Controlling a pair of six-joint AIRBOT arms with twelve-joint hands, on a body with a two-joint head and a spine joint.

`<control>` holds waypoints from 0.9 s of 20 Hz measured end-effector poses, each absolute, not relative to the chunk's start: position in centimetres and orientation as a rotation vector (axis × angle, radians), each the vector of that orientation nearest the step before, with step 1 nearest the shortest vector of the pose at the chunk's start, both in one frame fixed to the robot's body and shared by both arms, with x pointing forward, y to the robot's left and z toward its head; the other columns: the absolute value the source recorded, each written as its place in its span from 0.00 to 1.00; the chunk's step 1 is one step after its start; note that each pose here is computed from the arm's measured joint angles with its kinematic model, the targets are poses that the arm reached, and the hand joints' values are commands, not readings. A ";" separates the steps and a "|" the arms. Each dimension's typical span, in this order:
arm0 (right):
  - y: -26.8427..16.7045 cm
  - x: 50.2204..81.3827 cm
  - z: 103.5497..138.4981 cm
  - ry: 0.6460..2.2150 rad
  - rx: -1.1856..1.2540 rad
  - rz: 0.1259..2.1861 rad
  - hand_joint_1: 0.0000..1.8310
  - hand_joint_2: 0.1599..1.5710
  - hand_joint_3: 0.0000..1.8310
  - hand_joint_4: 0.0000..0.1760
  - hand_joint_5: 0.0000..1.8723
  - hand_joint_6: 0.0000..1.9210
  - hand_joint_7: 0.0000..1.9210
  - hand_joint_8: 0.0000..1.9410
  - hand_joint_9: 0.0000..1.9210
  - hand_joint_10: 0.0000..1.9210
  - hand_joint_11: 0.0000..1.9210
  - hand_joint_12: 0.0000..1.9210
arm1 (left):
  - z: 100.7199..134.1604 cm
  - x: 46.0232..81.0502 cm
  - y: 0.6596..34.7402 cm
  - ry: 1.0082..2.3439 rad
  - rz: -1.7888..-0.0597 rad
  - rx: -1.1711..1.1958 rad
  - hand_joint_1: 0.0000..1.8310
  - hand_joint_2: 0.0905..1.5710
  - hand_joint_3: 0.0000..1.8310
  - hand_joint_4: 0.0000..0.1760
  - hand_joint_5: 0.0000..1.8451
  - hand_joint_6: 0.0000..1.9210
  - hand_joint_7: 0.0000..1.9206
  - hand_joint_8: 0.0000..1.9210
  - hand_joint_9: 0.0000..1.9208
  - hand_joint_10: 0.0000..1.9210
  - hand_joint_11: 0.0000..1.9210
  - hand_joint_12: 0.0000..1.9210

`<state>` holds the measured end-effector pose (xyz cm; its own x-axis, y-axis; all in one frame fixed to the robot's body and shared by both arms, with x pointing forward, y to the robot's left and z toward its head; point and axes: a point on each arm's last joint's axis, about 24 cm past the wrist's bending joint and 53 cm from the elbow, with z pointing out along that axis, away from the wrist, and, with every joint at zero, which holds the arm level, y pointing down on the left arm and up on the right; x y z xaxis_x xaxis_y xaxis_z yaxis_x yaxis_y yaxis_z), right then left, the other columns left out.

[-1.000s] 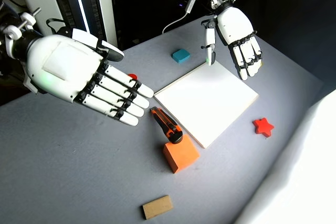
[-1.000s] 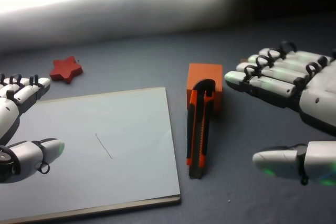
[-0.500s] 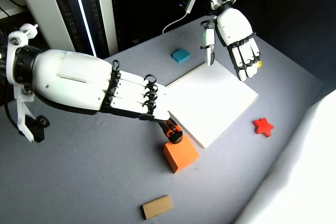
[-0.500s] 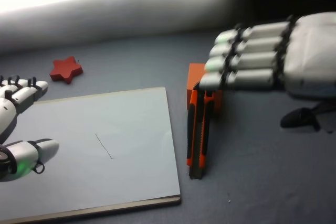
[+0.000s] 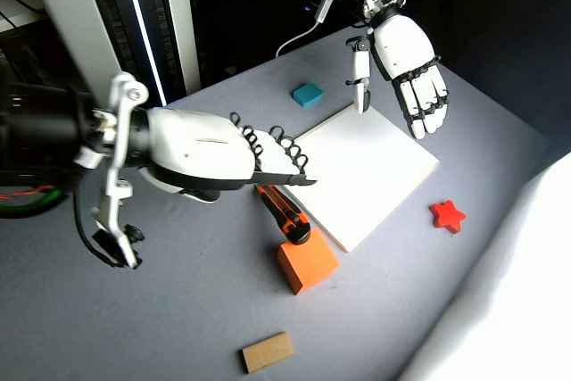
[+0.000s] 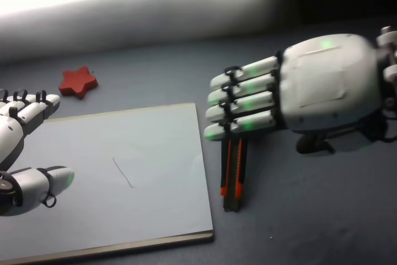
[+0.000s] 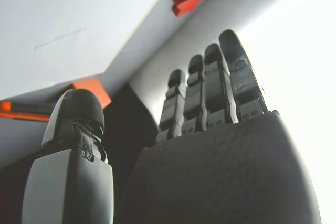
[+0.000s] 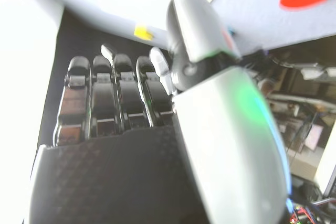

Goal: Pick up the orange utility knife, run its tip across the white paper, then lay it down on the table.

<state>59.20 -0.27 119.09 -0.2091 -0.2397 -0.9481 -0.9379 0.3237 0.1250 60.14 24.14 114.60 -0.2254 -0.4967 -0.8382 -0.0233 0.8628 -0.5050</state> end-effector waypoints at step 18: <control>3.3 64.4 114.5 1.814 -1.021 0.839 0.63 0.69 0.00 0.00 0.00 0.00 0.00 0.00 0.00 0.00 0.00 0.00 | 114.5 60.3 22.5 1.761 -0.506 -0.441 0.13 0.81 0.00 0.04 0.00 0.00 0.00 0.00 0.00 0.00 0.00 0.09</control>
<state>64.41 3.28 114.50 -0.2877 -0.3049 -0.9079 -0.8891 0.4373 0.1349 60.32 22.50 114.46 -0.2365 -0.5415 -0.8067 -0.0308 0.8341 -0.5508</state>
